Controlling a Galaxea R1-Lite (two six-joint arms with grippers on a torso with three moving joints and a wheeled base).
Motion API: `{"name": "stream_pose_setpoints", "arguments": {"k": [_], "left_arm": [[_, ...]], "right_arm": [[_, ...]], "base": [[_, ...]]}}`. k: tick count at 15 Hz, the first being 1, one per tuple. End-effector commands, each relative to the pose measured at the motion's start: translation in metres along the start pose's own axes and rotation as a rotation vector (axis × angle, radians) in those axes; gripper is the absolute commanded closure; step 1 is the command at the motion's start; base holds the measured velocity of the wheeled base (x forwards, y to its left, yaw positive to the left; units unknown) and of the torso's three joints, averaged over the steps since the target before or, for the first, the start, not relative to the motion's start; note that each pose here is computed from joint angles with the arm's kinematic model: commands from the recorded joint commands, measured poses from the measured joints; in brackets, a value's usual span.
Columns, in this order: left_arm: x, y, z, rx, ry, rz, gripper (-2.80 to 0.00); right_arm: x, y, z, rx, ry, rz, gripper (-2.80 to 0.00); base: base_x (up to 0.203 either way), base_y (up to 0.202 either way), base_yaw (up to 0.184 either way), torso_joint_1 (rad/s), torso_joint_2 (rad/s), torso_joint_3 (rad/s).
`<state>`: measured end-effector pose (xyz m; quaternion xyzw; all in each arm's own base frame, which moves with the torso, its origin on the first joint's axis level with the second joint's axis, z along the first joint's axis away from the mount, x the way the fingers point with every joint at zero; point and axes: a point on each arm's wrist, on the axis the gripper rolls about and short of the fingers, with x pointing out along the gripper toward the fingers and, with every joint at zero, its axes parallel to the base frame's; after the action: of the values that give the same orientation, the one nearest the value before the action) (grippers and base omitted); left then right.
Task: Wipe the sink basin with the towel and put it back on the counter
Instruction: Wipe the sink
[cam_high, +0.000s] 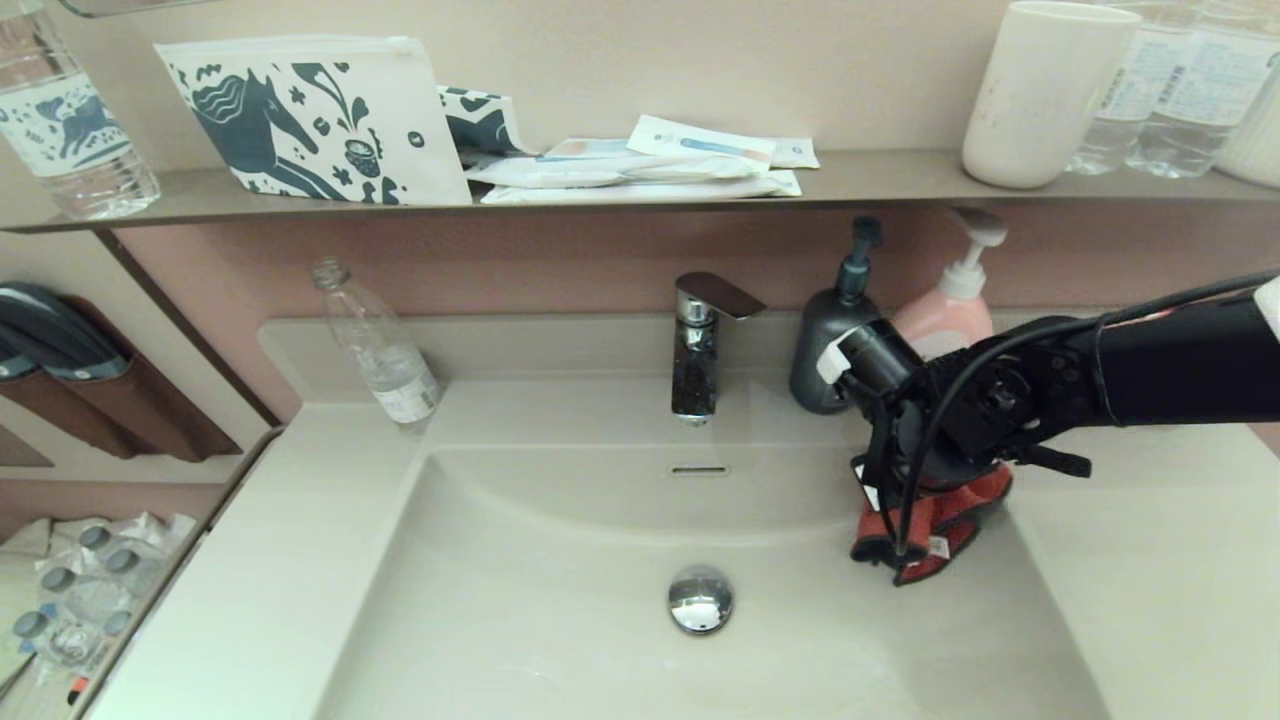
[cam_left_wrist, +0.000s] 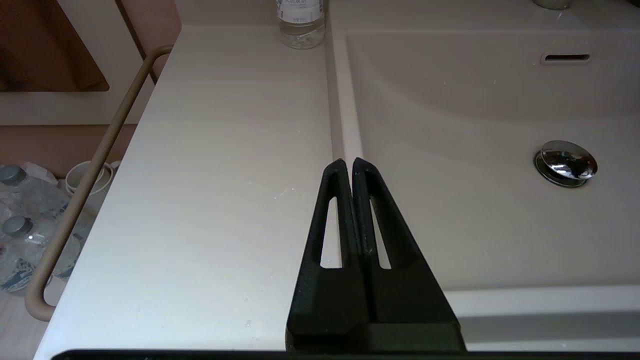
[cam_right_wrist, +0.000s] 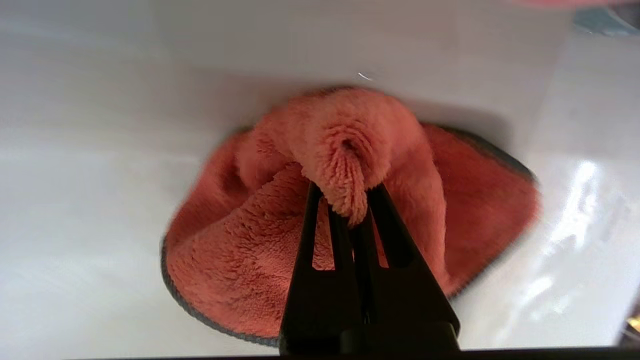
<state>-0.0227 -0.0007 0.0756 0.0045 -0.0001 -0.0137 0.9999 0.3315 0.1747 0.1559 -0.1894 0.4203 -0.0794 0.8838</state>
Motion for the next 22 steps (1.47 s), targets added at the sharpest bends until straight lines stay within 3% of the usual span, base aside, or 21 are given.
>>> {"name": "stream_pose_setpoints", "arguments": {"k": [1,13,22], "left_arm": [[0.000,0.000,0.000,0.000,0.000,0.001,0.00],[0.000,0.000,0.000,0.000,0.000,0.001,0.00],[0.000,0.000,0.000,0.000,0.000,0.001,0.00]], "right_arm": [[0.003,0.016,-0.002,-0.025,-0.005,0.016,0.00],[-0.012,0.093,-0.010,-0.053,-0.067,0.118,0.00],[-0.026,0.160,-0.017,-0.131,-0.127,0.202,0.00]], "base": [[0.000,0.000,0.000,0.000,0.00,0.000],[0.000,0.000,0.000,0.000,0.00,0.000],[0.000,0.000,0.000,0.000,0.00,0.000]]}}
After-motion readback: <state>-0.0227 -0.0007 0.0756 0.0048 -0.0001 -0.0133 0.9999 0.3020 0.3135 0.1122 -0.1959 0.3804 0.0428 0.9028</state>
